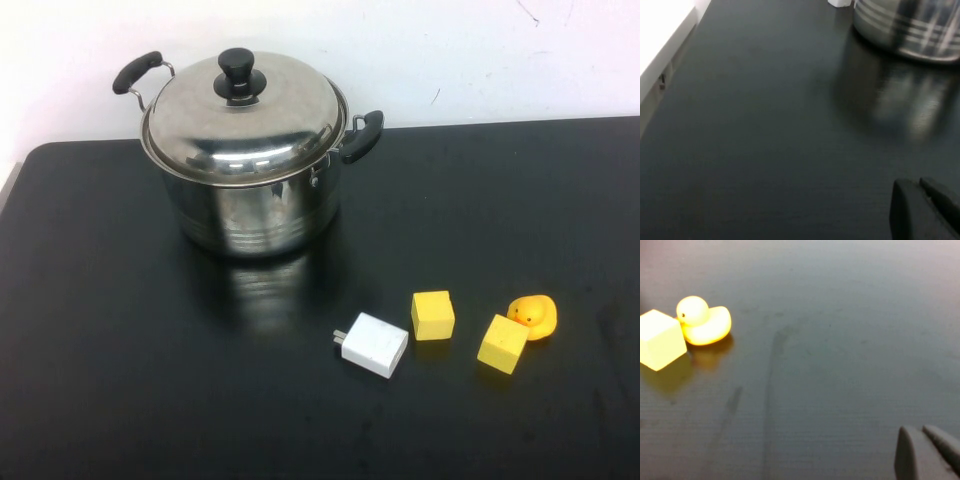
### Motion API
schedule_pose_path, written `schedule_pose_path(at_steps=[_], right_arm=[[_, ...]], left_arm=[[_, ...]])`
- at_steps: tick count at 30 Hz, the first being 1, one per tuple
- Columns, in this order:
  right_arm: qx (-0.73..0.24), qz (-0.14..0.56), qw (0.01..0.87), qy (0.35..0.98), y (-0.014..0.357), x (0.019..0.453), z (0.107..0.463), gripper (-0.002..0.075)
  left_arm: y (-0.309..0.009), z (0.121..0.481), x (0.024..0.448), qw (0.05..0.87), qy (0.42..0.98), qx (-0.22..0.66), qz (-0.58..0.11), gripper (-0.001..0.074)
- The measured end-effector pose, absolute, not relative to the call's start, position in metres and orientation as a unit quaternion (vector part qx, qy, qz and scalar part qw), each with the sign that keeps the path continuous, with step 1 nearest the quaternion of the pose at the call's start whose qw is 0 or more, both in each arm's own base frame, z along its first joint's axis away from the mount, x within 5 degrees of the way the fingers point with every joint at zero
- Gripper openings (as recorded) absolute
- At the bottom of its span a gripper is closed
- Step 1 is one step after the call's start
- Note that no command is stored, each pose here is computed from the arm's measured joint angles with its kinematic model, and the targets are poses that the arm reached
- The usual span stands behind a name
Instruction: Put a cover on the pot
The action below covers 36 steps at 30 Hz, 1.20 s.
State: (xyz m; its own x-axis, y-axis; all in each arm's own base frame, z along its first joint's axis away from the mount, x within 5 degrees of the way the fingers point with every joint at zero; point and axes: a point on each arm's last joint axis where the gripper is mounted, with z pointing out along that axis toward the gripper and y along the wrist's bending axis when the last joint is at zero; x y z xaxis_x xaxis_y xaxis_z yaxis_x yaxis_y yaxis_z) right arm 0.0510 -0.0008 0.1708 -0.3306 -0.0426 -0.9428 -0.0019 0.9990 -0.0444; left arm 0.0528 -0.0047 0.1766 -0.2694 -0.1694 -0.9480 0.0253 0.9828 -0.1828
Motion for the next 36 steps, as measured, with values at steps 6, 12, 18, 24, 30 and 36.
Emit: schedule_pose_path(at_steps=[6, 12, 18, 24, 30, 36], right_arm=[[-0.014, -0.018, 0.578, 0.815, -0.0008, 0.051, 0.1708, -0.0002], [-0.014, -0.018, 0.578, 0.815, -0.0008, 0.051, 0.1708, -0.0002], [-0.014, -0.018, 0.578, 0.815, -0.0008, 0.051, 0.1708, -0.0002], [-0.014, -0.018, 0.578, 0.815, -0.0008, 0.051, 0.1708, -0.0002], [-0.014, -0.018, 0.578, 0.815, -0.0008, 0.051, 0.1708, -0.0002], [-0.014, -0.018, 0.578, 0.815, -0.0008, 0.051, 0.1708, -0.0002]], left_arm=[[-0.0047, 0.1766, 0.0528, 0.603, 0.793, -0.039, -0.076, -0.0001], [-0.0047, 0.1766, 0.0528, 0.603, 0.793, -0.039, -0.076, -0.0001], [-0.0047, 0.1766, 0.0528, 0.603, 0.793, -0.039, -0.076, -0.0001], [-0.0048, 0.1764, 0.0528, 0.603, 0.793, -0.039, -0.076, -0.0001], [-0.0048, 0.1764, 0.0528, 0.603, 0.793, -0.038, -0.075, -0.0001], [-0.0048, 0.1764, 0.0528, 0.603, 0.793, -0.038, -0.075, -0.0001]])
